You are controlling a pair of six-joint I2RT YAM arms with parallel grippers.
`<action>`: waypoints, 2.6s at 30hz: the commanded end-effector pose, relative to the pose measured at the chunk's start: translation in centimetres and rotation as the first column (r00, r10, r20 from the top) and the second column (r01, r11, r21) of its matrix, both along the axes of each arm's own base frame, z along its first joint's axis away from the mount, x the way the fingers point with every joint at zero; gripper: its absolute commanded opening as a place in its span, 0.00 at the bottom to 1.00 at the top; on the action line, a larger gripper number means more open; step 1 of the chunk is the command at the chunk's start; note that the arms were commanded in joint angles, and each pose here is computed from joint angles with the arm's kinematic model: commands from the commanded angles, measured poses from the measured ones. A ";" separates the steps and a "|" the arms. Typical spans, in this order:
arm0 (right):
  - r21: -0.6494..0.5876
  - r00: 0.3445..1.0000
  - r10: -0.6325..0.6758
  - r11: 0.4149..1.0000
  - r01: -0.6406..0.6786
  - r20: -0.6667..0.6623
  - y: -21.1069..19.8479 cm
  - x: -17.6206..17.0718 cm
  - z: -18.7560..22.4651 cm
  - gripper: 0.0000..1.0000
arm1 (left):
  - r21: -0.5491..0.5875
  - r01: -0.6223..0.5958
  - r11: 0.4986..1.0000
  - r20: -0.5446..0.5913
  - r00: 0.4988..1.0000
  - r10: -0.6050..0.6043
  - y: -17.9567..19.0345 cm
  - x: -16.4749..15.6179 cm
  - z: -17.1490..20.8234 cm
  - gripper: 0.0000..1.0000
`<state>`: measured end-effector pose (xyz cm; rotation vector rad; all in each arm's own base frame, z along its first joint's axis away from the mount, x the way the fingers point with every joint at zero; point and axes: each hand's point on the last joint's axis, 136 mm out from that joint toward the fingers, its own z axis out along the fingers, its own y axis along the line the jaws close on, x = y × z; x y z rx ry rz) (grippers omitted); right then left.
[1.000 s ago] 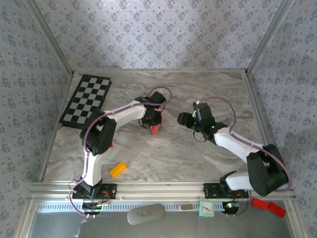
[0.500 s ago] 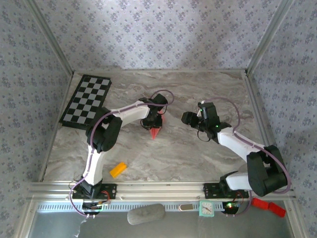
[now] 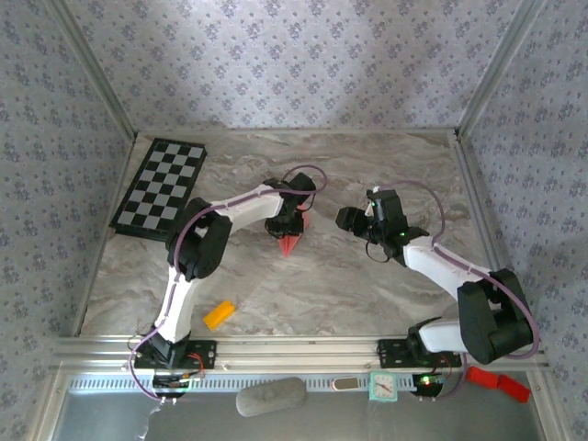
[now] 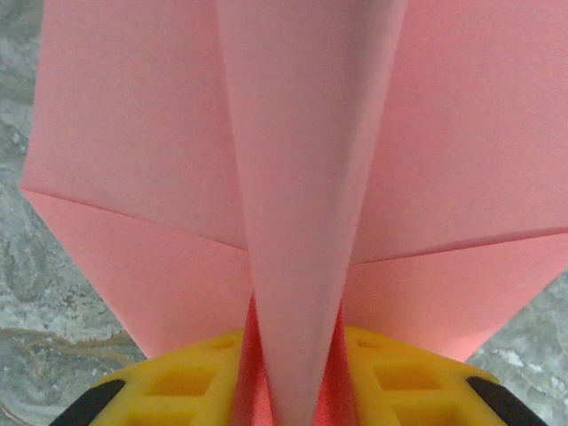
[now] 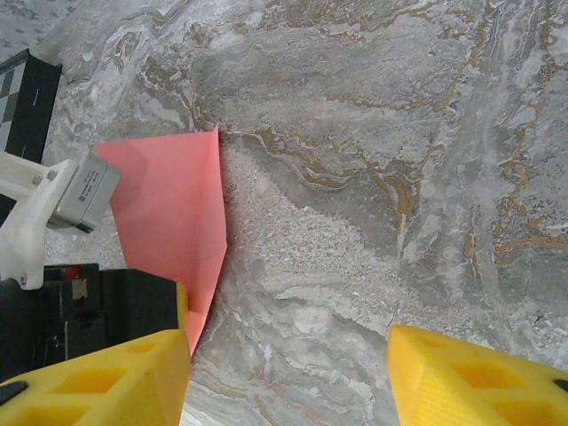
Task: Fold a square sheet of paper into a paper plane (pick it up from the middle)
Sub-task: Move the paper plane to the top-center of the table.
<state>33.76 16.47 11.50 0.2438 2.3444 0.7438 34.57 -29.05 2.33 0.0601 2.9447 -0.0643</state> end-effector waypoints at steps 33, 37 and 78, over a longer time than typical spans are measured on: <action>-0.009 1.000 -0.004 1.000 0.004 -0.027 -0.7 0.0 -0.6 0.62 | 0.090 -0.121 0.989 0.108 0.988 0.111 0.6 9.6 -2.1 0.41; -0.010 1.000 -0.003 1.000 0.003 -0.028 -0.7 0.1 -0.7 0.63 | 0.090 -0.136 0.987 0.099 0.987 0.127 0.7 9.6 -2.7 0.44; -0.029 1.000 -0.003 1.000 0.003 -0.017 -0.7 0.2 -0.8 0.91 | -0.019 -0.096 0.995 0.129 0.987 0.098 -1.1 11.3 1.4 0.53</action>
